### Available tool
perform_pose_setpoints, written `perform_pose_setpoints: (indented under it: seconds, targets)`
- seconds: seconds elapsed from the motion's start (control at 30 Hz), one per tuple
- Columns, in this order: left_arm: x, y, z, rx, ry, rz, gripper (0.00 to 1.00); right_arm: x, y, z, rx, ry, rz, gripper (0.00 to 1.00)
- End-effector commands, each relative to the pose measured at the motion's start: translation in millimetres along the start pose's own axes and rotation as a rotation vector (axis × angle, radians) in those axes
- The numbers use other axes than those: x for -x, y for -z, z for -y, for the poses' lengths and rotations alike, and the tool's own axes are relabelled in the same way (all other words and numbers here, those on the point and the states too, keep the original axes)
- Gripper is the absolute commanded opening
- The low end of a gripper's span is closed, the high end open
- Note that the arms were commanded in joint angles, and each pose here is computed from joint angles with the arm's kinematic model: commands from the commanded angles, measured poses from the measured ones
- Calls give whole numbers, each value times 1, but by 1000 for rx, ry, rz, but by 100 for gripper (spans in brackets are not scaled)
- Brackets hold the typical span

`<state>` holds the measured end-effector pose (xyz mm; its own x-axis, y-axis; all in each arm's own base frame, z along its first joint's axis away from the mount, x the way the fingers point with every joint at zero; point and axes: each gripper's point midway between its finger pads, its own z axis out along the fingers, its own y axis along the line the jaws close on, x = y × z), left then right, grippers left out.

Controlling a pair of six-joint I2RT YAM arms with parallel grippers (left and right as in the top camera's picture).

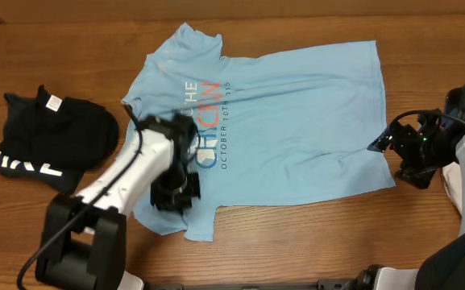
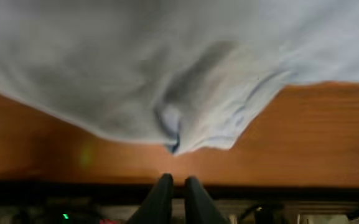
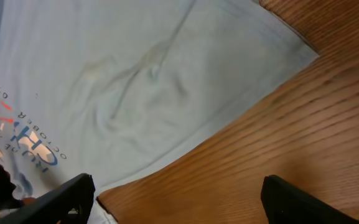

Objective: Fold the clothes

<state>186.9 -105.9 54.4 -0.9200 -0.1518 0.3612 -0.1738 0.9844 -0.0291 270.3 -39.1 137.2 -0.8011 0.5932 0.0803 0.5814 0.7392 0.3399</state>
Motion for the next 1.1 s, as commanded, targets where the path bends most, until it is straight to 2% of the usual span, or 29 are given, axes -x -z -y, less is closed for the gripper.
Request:
perform_pose_setpoints:
  seconds: [0.0,0.1,0.13,0.2,0.33,0.53,0.6,0.77,0.83,0.93,1.07]
  targets:
    - [-40,-29,-14,-38,227,-26,10,2,0,0,0,20,13,90]
    - [-51,-48,-31,-100,355,44,31,5,1,-1,4,23,24,90]
    - [-48,-56,-35,-125,372,75,41,6,1,-1,5,24,27,90]
    - [-39,-66,-40,-154,402,99,47,6,1,-1,5,25,27,90]
    - [-18,-68,-68,-108,506,192,50,6,1,-1,5,24,27,90]
    - [9,-60,-76,-170,578,276,52,6,1,-1,5,25,28,90]
    - [17,-57,-77,-172,576,314,50,6,1,-1,6,26,29,90]
    - [32,-51,-74,-199,569,376,11,6,1,-1,6,26,30,90]
    - [33,-50,-73,-205,566,381,4,7,1,-1,6,26,30,89]
    - [29,-43,-58,-258,471,340,4,7,1,-1,6,26,30,90]
    - [22,28,-51,-280,389,417,4,8,1,-2,7,29,37,90]
